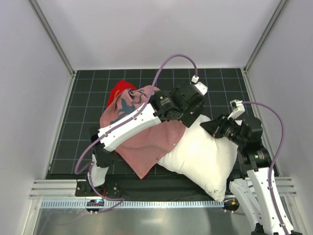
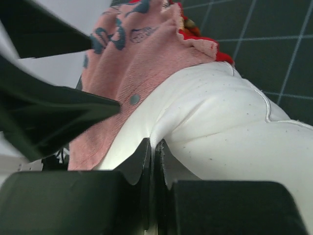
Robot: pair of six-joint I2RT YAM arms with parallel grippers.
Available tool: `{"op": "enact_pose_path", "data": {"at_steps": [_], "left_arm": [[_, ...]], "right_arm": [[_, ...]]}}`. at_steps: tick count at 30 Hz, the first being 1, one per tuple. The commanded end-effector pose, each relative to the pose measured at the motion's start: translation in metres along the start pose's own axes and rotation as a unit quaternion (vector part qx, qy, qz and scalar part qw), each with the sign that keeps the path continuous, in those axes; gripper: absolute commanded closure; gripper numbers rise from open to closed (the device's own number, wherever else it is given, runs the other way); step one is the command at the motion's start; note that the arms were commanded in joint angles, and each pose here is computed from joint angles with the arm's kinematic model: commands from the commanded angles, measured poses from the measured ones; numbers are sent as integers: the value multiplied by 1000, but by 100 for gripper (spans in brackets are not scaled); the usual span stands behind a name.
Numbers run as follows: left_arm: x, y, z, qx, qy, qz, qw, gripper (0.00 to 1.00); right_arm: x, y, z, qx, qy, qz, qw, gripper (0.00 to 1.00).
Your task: Put the pillow into the pillowcase
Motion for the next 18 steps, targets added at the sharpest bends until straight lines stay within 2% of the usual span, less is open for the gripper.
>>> {"op": "enact_pose_path", "data": {"at_steps": [1,9,14,18], "left_arm": [[21,-5,4,-33,-41,16,999,1],[12,-1,4,-23,-39,25,999,1],[-5,6,0,1,-83,15,996,2],[-30,2,6,15,-81,41,996,3]], "right_arm": [[28,12,45,82,115,-13,990,96],[37,5,47,105,132,-8,986,96],[38,4,46,103,128,-11,986,96],[39,4,46,103,128,-15,986,96]]}}
Point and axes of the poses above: each gripper's point midway between its finger pads, its own x axis back along the fingers, its own z axis along the line the jaws close on, y = z × x, the point moved 9 cm from there along x, back along the fingers, and after that the axes turned 10 degrees about -x, right-handed, at the moved point
